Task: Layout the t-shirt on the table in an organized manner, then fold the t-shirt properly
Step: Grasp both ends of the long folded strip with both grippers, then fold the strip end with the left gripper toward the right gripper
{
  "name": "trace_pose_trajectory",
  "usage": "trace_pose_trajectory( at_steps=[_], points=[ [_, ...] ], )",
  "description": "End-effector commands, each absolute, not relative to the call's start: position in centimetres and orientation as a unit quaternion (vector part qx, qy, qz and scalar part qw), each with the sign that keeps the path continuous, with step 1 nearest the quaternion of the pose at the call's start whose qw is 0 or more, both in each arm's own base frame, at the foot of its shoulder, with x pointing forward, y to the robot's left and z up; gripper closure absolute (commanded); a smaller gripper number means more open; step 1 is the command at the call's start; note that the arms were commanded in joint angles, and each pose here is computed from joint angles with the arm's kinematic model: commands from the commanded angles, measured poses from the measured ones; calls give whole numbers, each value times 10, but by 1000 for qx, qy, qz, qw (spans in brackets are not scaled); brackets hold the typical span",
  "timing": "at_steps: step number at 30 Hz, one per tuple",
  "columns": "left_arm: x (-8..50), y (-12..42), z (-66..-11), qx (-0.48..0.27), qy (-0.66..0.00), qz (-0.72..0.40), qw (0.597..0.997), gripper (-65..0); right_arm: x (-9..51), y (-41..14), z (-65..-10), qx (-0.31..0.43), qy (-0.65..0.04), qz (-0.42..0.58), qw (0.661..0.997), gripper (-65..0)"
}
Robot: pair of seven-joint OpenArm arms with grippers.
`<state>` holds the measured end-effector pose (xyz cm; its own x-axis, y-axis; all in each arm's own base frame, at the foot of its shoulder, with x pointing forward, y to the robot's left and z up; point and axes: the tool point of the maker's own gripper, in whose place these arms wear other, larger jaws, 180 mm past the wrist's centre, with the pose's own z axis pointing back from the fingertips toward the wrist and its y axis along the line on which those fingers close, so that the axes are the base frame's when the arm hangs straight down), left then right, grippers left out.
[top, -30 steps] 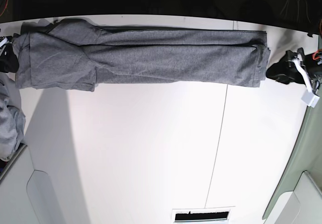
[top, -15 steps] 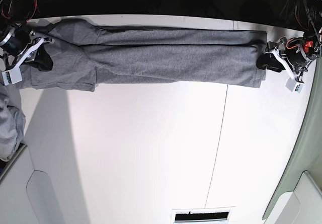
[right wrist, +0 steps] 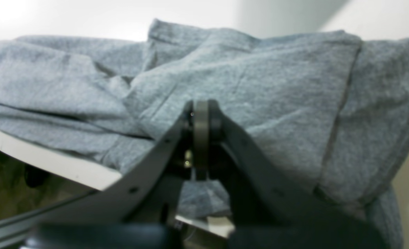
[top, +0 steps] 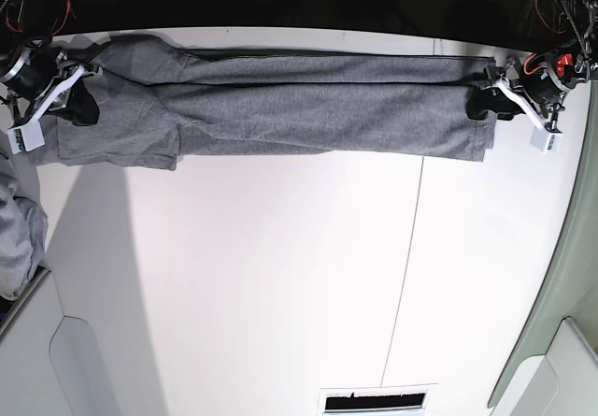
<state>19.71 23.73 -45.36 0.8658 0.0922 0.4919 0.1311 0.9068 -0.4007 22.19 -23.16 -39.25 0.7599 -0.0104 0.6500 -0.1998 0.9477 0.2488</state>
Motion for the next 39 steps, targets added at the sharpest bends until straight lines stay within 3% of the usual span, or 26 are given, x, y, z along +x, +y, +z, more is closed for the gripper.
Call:
trace_pose_trajectory(
  at_steps=[1, 6, 7, 10, 17, 24, 28, 33, 39],
  points=[
    [193, 232, -452, -228, -250, -25, 941, -406, 230, -235, -381, 152, -363, 57, 918, 0],
    [191, 214, -449, -264, -253, -26, 930, -378, 230, -235, -381, 152, -363, 56, 918, 0],
    [194, 214, -448, -264, -260, -24, 928, -312, 230, -235, -381, 152, -363, 56, 918, 0],
    [205, 218, -442, -257, -289, -22, 922, 0, 230, -235, -381, 152, -364, 56, 917, 0],
    [241, 263, -425, -167, -313, -67, 933, 0, 232, -234, -379, 157, -371, 53, 914, 0],
    [274, 297, -370, -97, -340, -147, 924, 0, 237, -230, -373, 170, -381, 47, 908, 0],
    [280, 264, -332, -115, -354, -203, 906, 0, 238, -230, -373, 170, -383, 47, 907, 0],
    [283, 198, -287, -162, -417, -263, 855, 0, 237, -233, -376, 158, -377, 53, 911, 0],
    [259, 112, -306, -245, -398, -312, 827, 0, 233, -238, -381, 138, -367, 61, 918, 0]
  ],
)
